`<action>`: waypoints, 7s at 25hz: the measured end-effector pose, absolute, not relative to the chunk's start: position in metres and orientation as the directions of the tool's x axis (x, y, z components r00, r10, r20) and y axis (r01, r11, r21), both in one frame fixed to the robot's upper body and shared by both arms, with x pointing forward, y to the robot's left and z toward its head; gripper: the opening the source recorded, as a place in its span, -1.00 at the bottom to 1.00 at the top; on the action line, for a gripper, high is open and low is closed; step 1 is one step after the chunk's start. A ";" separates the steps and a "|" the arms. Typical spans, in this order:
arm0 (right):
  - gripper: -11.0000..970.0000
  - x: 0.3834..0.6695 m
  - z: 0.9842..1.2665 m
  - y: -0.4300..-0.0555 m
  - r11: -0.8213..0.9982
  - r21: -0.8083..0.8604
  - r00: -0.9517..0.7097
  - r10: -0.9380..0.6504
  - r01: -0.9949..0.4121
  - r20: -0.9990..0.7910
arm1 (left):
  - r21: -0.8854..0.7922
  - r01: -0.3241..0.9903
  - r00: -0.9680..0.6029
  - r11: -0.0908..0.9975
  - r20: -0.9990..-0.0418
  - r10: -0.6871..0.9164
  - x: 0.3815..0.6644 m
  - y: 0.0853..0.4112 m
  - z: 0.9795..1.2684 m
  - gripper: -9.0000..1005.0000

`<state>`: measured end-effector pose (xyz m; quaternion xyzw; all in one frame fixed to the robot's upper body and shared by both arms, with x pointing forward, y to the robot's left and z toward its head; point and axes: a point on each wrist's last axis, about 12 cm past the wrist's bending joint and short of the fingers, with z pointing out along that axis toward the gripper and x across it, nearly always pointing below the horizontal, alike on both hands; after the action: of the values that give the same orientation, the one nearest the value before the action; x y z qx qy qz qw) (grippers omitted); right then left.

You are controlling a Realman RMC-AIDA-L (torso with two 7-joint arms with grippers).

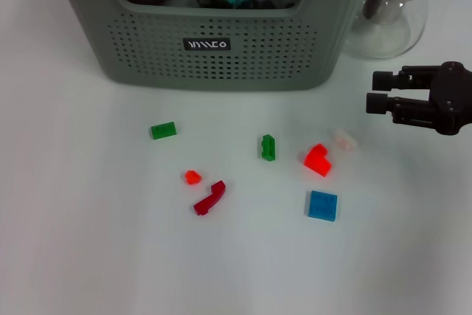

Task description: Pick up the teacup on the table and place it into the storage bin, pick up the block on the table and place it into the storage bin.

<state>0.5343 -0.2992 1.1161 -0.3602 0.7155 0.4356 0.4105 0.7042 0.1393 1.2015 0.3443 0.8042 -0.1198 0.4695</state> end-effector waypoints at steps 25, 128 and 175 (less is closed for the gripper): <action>0.04 0.537 1.116 -0.299 0.372 0.318 -0.395 -0.150 -0.872 -0.906 | -0.059 0.851 -0.008 0.522 -0.995 -0.100 0.537 0.295 1.188 0.26; 0.04 0.535 1.113 -0.296 0.369 0.328 -0.406 -0.156 -0.869 -0.900 | -0.013 0.684 -0.404 0.730 -0.839 0.364 0.700 0.146 1.215 -0.55; 0.05 0.531 1.105 -0.297 0.387 0.358 -0.440 -0.146 -0.849 -0.886 | 0.037 0.866 -0.094 0.498 -0.968 0.235 0.459 0.264 1.005 -0.15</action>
<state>0.5314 -0.2970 1.1046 -0.3417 0.7284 0.4354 0.4039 0.4589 0.2639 1.0051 0.4056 0.6786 -0.2941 0.5371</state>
